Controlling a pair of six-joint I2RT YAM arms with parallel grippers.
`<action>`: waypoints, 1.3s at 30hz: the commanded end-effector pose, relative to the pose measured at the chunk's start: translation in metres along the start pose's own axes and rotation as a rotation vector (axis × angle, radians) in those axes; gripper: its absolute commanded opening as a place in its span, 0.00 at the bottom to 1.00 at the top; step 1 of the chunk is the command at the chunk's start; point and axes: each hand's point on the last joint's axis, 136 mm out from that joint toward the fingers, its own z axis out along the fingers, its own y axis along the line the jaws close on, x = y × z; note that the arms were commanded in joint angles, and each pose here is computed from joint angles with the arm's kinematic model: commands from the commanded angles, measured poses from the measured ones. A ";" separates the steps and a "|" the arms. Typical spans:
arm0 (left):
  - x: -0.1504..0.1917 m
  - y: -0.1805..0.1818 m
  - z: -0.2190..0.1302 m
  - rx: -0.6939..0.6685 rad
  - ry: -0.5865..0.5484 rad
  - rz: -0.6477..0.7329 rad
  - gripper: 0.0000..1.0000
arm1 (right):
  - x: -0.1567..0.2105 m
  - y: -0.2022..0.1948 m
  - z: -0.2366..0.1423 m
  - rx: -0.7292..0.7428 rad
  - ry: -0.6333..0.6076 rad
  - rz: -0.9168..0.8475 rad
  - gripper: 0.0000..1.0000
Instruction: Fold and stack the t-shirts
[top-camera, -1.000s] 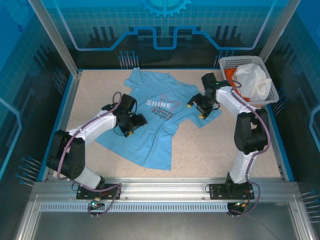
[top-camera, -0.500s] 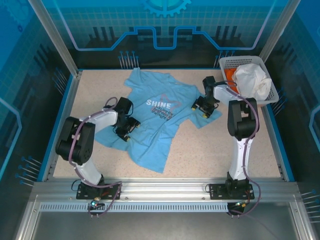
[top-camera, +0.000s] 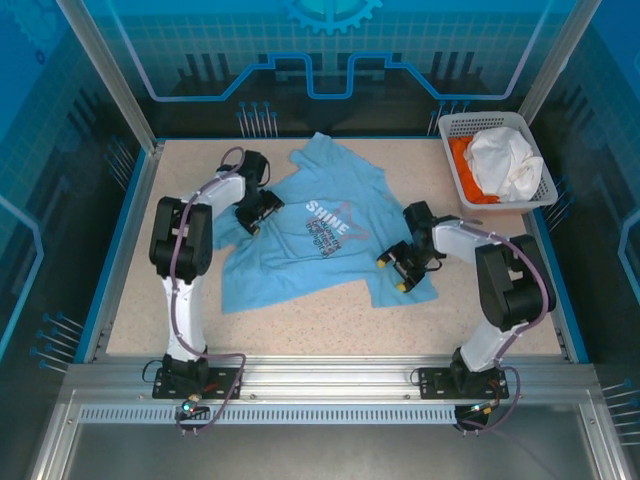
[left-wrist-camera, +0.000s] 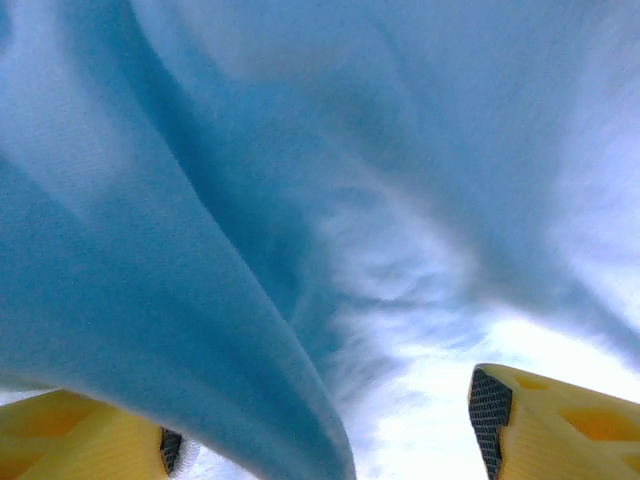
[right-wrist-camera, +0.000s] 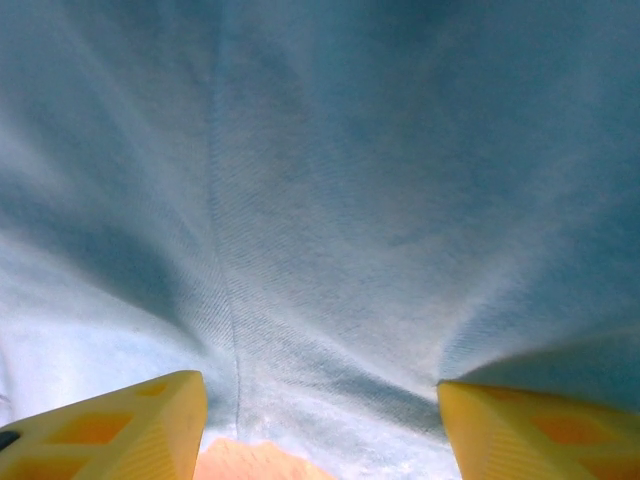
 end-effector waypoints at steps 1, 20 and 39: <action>-0.003 -0.013 0.029 -0.001 0.031 0.117 0.76 | 0.034 -0.045 0.031 0.152 0.053 0.149 0.67; -0.024 -0.023 -0.019 -0.014 -0.074 0.278 0.82 | -0.028 0.096 -0.097 0.011 -0.372 -0.342 0.86; -0.070 0.007 -0.024 -0.142 -0.151 0.091 0.61 | -0.184 0.241 -0.025 -0.052 -0.364 -0.565 0.37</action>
